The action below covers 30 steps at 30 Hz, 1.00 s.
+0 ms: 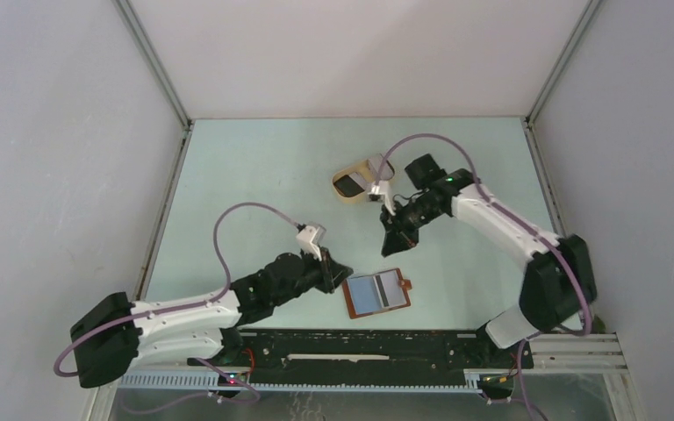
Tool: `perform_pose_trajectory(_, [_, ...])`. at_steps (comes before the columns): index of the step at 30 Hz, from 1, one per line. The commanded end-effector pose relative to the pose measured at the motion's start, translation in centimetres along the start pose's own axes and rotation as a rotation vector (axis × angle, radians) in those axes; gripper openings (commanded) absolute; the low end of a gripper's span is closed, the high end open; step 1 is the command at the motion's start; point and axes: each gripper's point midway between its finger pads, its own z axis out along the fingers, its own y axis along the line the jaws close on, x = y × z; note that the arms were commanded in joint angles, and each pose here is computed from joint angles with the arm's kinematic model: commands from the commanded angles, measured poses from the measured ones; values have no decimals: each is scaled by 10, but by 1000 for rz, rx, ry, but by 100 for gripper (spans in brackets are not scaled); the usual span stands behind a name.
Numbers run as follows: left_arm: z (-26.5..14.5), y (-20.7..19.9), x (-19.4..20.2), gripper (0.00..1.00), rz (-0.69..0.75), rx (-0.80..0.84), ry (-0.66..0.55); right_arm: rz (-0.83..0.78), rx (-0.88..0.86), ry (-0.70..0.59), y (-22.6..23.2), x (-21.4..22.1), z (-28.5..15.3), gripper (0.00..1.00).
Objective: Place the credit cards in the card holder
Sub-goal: Open the card holder at the center of the board, then pick up the credit card from the storage box.
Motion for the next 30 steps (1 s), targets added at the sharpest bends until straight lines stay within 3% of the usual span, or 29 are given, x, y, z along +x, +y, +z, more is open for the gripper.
perform_pose_trajectory(1, [-11,-18,-80,11,276,-71,-171,-192,222,-110,-3,-32,-53,20])
perform_pose_trajectory(4, [-24,-27,-123,14,407,-107,-285,-293,416,-177,-11,-55,-91,31])
perform_pose_trajectory(8, [-37,-36,-174,36,512,-132,-447,-304,636,-330,-20,-86,-144,79])
perform_pose_trajectory(10, [-40,-39,-199,54,507,-130,-514,-257,641,-400,-23,-99,-153,94])
perform_pose_trajectory(13, [-37,-39,-235,74,472,-109,-574,-190,508,-450,-20,-113,-145,97])
perform_pose_trajectory(16, [-27,-29,-255,84,448,-107,-566,-115,517,-507,-41,-128,-144,94])
perform_pose_trajectory(20, [-15,-5,-265,86,434,-158,-541,-5,635,-536,-93,-142,-149,91])
perform_pose_trajectory(24, [-6,19,-260,86,383,-174,-537,44,773,-354,-153,-140,-141,86])
perform_pose_trajectory(30, [-7,30,-253,86,301,-126,-567,130,893,-146,-225,-132,-117,100])
